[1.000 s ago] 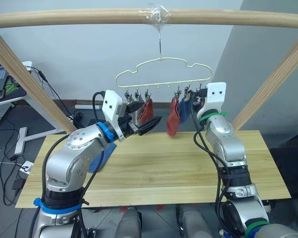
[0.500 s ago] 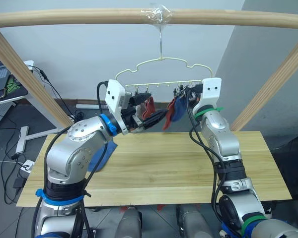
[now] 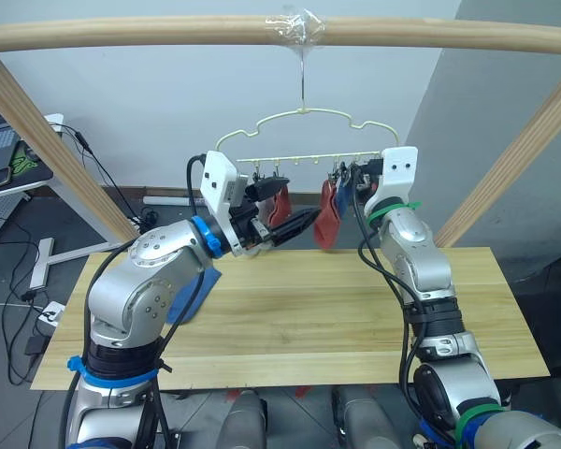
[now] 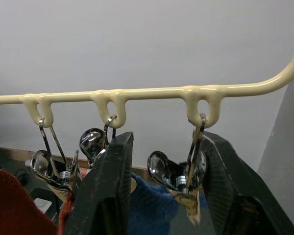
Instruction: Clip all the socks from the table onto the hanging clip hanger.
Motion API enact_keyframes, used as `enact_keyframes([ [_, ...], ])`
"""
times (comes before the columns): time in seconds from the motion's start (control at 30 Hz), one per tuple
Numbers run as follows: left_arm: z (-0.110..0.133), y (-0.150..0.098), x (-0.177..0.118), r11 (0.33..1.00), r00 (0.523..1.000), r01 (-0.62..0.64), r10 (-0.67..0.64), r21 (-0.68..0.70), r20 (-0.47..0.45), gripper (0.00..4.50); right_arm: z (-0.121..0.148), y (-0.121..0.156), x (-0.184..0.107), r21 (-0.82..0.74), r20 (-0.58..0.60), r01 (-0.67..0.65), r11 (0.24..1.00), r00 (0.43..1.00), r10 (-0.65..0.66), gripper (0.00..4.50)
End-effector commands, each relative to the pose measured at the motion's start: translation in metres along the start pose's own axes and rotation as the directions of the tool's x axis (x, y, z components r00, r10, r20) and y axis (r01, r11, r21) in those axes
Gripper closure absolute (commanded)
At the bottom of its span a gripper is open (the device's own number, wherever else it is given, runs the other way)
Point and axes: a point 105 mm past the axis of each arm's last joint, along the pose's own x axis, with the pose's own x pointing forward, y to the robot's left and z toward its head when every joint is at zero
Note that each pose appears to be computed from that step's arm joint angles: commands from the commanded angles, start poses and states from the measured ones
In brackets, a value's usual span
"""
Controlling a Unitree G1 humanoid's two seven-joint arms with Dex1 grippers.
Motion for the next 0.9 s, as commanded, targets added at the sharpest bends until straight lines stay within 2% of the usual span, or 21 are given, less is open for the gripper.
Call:
enact_keyframes([
  [0.03,0.009,-0.008,0.001,1.0,0.999,0.022,-0.022,0.023,0.028,0.0,0.019,-0.005,0.001,-0.024,0.063,0.007,1.0,0.998,-0.006,3.73],
  [0.13,0.006,-0.009,0.001,1.0,0.999,0.019,-0.019,0.014,0.028,0.0,0.017,-0.009,0.0,-0.036,0.056,0.011,0.999,0.998,-0.009,4.44],
  [0.17,0.004,-0.009,0.001,1.0,0.999,0.017,-0.018,0.01,0.028,0.0,0.018,-0.011,-0.001,-0.039,0.056,0.011,0.999,0.998,-0.008,4.49],
  [0.33,-0.004,-0.007,-0.002,1.0,1.0,-0.015,0.015,-0.02,0.021,0.0,0.022,-0.019,-0.002,-0.037,0.048,0.0,0.999,0.999,0.002,4.49],
  [0.43,-0.023,0.008,-0.012,0.991,0.993,-0.116,0.115,-0.066,-0.019,0.0,0.023,-0.024,-0.003,-0.025,0.025,-0.022,0.999,0.999,0.022,4.49],
  [0.57,-0.059,0.034,-0.034,0.958,0.952,-0.284,0.277,-0.035,-0.133,0.0,0.021,-0.024,-0.004,-0.034,-0.038,-0.077,0.996,0.996,0.076,4.49],
  [0.63,-0.094,0.06,-0.063,0.898,0.864,-0.436,0.438,0.063,-0.248,0.0,0.02,-0.028,-0.006,-0.047,-0.089,-0.115,0.992,0.99,0.11,4.49],
  [0.67,-0.113,0.072,-0.083,0.858,0.805,-0.504,0.509,0.103,-0.305,0.0,0.02,-0.031,-0.008,-0.049,-0.118,-0.133,0.99,0.985,0.126,4.49],
  [0.77,-0.147,0.094,-0.117,0.781,0.691,-0.602,0.615,0.169,-0.379,0.0,0.022,-0.036,-0.013,-0.056,-0.182,-0.175,0.983,0.97,0.162,4.49],
  [0.9,-0.174,0.111,-0.137,0.717,0.609,-0.663,0.684,0.215,-0.403,0.0,0.027,-0.039,-0.017,-0.052,-0.218,-0.199,0.979,0.958,0.183,4.49],
])
